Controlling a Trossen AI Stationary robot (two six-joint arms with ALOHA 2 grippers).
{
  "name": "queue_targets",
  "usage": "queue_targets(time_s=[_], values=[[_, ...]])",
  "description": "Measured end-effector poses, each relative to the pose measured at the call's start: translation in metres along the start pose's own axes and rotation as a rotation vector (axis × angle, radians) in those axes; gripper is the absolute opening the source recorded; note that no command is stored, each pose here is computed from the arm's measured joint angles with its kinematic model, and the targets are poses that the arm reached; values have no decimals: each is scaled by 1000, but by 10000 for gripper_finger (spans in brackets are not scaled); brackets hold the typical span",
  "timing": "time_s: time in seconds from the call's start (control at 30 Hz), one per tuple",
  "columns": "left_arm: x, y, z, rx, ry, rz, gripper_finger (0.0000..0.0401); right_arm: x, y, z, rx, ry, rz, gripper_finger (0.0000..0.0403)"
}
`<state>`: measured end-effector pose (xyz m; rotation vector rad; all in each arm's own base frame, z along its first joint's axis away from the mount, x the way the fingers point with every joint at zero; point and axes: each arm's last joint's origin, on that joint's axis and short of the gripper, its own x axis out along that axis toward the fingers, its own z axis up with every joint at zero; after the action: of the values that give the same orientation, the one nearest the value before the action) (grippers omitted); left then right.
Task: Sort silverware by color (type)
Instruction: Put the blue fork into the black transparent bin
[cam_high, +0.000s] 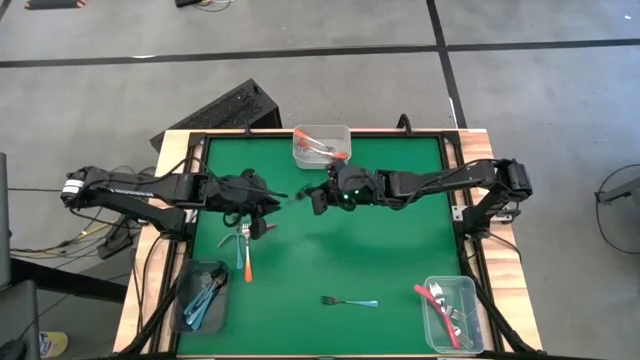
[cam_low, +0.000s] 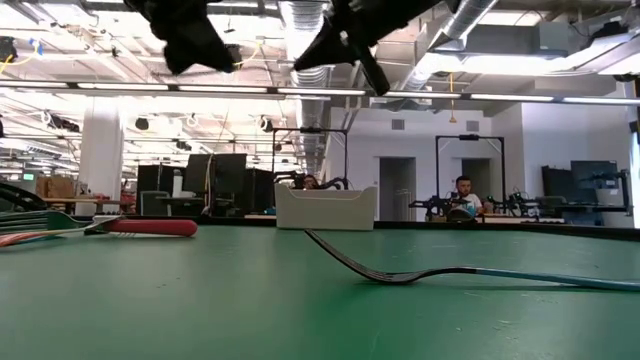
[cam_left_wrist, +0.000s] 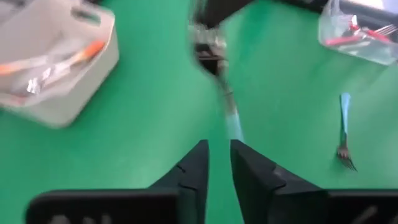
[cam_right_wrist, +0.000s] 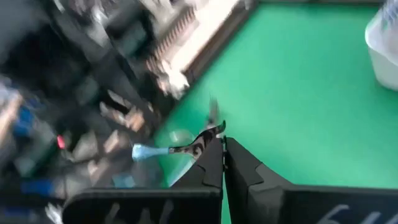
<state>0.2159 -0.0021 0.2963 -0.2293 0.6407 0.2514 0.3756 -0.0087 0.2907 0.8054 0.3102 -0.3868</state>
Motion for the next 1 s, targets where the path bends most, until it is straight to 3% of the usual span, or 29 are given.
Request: queue_targets(time_s=[0.17, 0.4, 0.5, 0.63, 1.0], values=[[-29, 2, -1, -94, 74, -58, 97, 0, -6, -9, -40, 149, -1, 11], [-69, -5, -8, -170, 20, -223, 121, 24, 23, -23, -119, 134, 302, 9], [-85, -7, -11, -207, -16, -258, 122, 39, 37, -37, -138, 175, 322, 9], [-100, -5, -17, -271, -45, -255, 122, 68, 65, -50, -169, 190, 360, 9], [-110, 4, -37, -433, -18, -51, 122, 146, 115, -67, -321, 199, 364, 9]])
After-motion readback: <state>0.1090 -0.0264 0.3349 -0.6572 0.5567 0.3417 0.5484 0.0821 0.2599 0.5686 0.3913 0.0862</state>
